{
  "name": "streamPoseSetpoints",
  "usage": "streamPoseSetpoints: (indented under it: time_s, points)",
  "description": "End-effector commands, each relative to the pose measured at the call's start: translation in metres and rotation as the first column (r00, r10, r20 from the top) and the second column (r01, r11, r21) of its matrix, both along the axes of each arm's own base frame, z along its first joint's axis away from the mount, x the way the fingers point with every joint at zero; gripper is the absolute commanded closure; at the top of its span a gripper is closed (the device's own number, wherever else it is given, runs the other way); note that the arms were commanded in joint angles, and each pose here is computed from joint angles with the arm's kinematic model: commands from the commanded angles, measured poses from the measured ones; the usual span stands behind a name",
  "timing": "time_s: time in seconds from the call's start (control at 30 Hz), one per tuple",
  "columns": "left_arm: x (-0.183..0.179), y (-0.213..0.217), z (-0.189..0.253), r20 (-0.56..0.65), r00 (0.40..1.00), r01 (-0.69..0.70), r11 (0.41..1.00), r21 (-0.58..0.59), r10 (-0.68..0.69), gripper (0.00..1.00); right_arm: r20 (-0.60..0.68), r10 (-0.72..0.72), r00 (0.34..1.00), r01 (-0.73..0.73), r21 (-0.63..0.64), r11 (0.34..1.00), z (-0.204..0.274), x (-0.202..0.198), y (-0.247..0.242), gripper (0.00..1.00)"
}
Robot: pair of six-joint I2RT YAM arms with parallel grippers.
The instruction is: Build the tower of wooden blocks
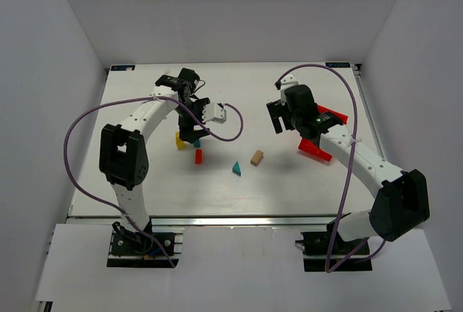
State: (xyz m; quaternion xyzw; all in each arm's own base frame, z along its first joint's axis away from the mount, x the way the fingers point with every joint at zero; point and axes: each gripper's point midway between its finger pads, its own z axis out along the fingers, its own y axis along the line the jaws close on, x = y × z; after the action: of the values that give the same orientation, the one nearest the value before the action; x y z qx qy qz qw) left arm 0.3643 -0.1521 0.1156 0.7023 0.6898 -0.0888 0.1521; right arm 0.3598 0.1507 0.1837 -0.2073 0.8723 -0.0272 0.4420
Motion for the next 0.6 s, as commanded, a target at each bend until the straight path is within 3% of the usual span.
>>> streamPoseSetpoints:
  time_s: [0.0,0.57]
  points:
    - [0.002,-0.003,-0.009,-0.004,1.0,0.001,1.0,-0.003,-0.001,0.02,0.06,-0.016,0.998,0.016,0.012,1.0,0.024,0.005,-0.004,0.11]
    - [-0.011,-0.008,-0.017,-0.05,0.998,0.026,1.0,0.002,-0.026,0.02,0.057,-0.011,0.998,0.01,0.013,1.0,0.023,0.004,-0.003,0.11]
